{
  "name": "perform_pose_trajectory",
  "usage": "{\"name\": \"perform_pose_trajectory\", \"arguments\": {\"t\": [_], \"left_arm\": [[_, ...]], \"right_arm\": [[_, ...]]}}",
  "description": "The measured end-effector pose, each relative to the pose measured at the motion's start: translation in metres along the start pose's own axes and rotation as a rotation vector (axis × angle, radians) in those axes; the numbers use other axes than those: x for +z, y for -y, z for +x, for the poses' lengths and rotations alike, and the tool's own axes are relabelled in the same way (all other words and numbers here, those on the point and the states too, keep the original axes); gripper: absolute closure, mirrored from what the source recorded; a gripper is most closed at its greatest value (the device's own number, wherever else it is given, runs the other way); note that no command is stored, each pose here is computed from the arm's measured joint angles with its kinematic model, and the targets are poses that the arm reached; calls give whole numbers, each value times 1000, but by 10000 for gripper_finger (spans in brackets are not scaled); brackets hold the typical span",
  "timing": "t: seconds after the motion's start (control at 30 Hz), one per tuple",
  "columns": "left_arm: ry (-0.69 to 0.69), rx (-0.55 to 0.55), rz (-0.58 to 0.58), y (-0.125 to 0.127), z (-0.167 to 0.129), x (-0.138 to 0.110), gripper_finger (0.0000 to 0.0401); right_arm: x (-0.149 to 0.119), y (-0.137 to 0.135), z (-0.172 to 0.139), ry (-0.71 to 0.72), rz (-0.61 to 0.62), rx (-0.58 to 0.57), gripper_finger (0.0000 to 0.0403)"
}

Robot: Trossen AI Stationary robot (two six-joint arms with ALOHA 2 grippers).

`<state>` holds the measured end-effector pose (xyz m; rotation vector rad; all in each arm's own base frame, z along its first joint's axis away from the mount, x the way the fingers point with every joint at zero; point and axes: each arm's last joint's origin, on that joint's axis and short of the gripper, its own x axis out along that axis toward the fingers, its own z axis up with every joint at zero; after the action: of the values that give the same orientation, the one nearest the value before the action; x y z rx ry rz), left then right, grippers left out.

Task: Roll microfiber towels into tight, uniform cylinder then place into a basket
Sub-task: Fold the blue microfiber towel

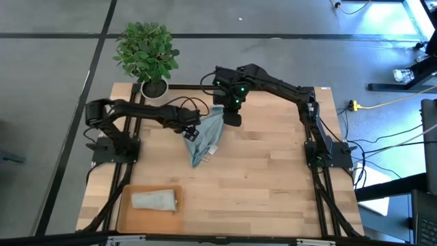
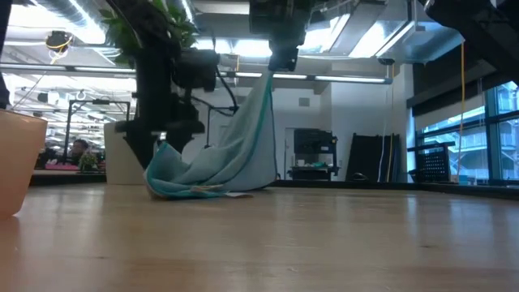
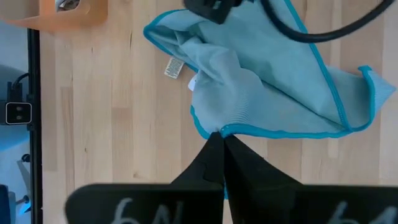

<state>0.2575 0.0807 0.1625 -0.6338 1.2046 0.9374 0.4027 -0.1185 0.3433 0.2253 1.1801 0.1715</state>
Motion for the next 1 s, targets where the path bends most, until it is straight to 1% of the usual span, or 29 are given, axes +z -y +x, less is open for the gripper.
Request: {"name": "perform_pose_trajectory", "arguments": {"t": [0.1, 0.2, 0.4, 0.53, 0.77, 0.9, 1.0], "left_arm": [[-24, 27, -12, -3, 10, 3, 113], [-52, 18, 7, -6, 15, 6, 113], [-64, 25, 13, -14, 19, 13, 113], [-112, -28, 34, -20, 22, 17, 113], [-202, -77, 56, -27, 38, 19, 114], [-209, -74, 69, -28, 40, 19, 132], [-211, -70, 73, -28, 40, 19, 161]], "right_arm": [[0, 0, 0, 1, 0, 0, 402], [0, 0, 0, 1, 0, 0, 402], [0, 0, 0, 2, -1, 0, 402], [1, 0, 0, 6, -2, -1, 402], [1, 0, 0, 14, -5, -3, 402], [2, 0, 0, 17, -6, -4, 402], [2, 0, 0, 19, -8, -4, 402]]}}
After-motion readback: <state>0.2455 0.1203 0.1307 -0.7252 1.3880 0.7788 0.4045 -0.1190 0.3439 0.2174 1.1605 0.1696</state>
